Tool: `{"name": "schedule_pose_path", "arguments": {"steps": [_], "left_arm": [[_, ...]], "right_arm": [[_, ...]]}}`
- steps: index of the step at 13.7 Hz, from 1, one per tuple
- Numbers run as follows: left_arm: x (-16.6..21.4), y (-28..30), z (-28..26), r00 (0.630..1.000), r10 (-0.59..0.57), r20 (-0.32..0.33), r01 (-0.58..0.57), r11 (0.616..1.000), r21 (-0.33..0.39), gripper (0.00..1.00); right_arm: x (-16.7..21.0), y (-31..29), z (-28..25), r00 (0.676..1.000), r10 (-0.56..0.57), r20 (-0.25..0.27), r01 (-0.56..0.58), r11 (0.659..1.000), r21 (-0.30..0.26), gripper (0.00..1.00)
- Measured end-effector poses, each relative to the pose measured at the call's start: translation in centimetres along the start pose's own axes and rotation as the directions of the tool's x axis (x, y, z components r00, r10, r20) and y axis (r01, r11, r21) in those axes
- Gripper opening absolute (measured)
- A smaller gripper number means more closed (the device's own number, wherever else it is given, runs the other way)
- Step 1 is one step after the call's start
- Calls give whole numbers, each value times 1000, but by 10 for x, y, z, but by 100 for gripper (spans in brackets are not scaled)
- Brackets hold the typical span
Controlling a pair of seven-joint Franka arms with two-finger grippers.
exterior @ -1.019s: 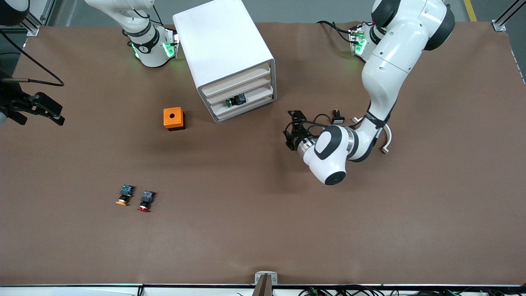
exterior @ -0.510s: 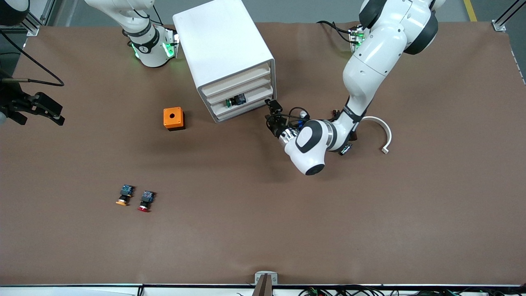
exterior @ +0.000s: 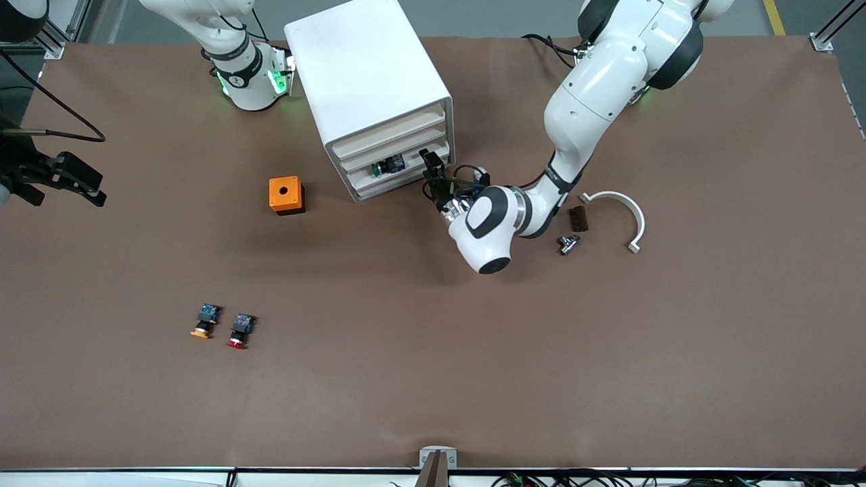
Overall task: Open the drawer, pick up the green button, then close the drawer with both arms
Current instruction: 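Grasp the drawer handle with the left gripper, then pull the drawer open with the left gripper while the right gripper approaches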
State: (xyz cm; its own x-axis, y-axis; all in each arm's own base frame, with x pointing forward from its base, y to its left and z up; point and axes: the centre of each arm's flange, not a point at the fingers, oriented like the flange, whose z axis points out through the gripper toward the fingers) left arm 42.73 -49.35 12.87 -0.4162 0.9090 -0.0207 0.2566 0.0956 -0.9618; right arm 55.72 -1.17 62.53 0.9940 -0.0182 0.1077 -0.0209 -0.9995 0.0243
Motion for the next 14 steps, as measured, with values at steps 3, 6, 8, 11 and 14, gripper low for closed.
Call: {"name": "schedule_pose_path", "arguments": {"steps": [3,6,8,11,14], "left_arm": [[0,2,4,1000,-4,-6,4,1000,2,52],[1,3,-3,1000,-7,5,7,1000,0,19],[2,3,-12,1000,-8,17,8,1000,-4,14],[7,8,-52,997,-6,75,8,1000,-25,14],[15,12,-92,992,8,129,0,998,-61,14]], "right_arm": [[0,0,0,1000,0,0,0,1000,0,100],[0,0,0,1000,0,0,0,1000,0,100],[0,-2,0,1000,-3,1,3,1000,0,100],[0,-8,2,1000,-16,5,16,1000,1,100],[1,-15,8,998,-66,16,66,998,4,100]]}}
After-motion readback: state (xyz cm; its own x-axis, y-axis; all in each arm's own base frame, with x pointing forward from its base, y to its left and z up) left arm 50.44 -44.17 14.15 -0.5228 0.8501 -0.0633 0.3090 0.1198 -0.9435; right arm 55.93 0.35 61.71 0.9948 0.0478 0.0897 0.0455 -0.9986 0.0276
